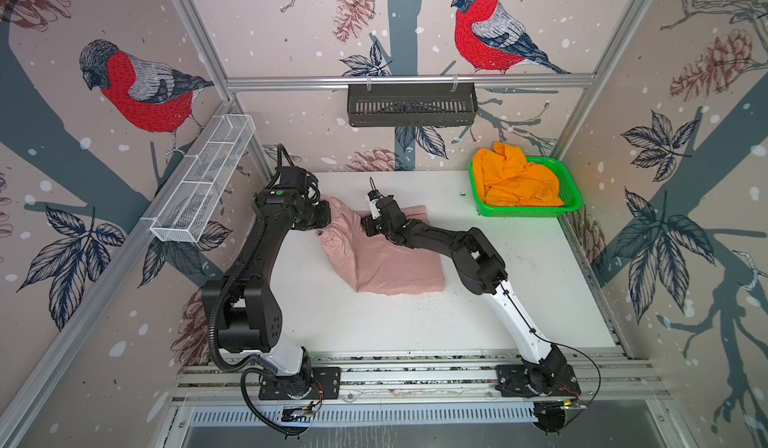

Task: Fold and stack the shorts

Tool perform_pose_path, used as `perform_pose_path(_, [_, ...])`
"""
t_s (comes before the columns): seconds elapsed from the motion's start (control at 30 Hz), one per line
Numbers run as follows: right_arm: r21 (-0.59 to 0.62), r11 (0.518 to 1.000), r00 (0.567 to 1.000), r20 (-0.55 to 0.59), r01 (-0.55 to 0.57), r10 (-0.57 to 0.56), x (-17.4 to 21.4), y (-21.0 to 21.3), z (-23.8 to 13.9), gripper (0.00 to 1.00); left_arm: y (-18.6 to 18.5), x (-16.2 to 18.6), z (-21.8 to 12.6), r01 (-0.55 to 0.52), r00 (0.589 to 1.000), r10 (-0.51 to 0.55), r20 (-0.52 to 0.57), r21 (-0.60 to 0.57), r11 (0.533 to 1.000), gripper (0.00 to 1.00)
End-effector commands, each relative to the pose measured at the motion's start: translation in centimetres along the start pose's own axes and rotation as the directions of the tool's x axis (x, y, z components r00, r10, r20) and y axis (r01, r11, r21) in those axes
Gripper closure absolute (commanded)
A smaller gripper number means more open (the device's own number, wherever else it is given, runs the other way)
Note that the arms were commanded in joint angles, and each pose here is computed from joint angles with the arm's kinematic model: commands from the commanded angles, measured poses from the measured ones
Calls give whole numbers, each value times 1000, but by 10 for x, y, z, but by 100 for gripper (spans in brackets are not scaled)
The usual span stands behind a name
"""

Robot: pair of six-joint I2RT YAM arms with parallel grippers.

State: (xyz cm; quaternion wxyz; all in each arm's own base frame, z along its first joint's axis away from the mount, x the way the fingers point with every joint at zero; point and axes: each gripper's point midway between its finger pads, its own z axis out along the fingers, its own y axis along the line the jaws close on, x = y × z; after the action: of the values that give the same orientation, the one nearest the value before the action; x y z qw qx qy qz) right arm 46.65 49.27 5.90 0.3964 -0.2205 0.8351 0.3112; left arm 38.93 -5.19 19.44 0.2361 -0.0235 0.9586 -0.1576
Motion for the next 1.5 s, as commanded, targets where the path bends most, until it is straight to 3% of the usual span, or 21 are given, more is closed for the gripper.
perform_pose_path(0.0, [-9, 995, 982, 165, 99, -96, -64, 25, -50, 76, 3, -2, -3, -13, 1000, 13, 13, -22, 1000, 100])
perform_pose_path(0.23, [-147, 978, 987, 90, 148, -135, -26, 56, -87, 89, 4, -4, -4, -11, 1000, 11, 23, -23, 1000, 100])
perform_pose_path(0.33, [-219, 964, 988, 38, 153, -148, 0, 72, -81, 91, 4, -5, -6, -8, 1000, 8, 29, -24, 1000, 100])
perform_pose_path(0.5, [-225, 965, 989, -22, 134, -143, 28, 70, -56, 95, 5, -2, -8, -7, 1000, 7, 22, -31, 999, 100])
perform_pose_path(0.77, [-131, 990, 999, 32, 42, -39, 2, 18, -30, 97, 4, 7, -15, -1, 1000, 2, 24, -32, 999, 100])
perform_pose_path(1.03, [-99, 993, 997, 24, 69, -67, -9, 6, -5, 97, 3, 12, -10, 4, 1000, -4, 15, -15, 1000, 100])
perform_pose_path(1.13, [-140, 982, 991, 51, 126, -120, -19, 20, -25, 95, 6, 14, -7, 7, 1000, -7, 6, -26, 1000, 100])
perform_pose_path(1.3, [-270, 942, 980, 50, 200, -193, -3, 55, -56, 96, 9, 10, -9, 11, 1000, -10, 22, -32, 999, 100])
perform_pose_path(1.47, [-345, 923, 981, -27, 169, -190, 30, 63, -47, 96, 11, 7, -13, 12, 1000, -11, 23, -44, 999, 100])
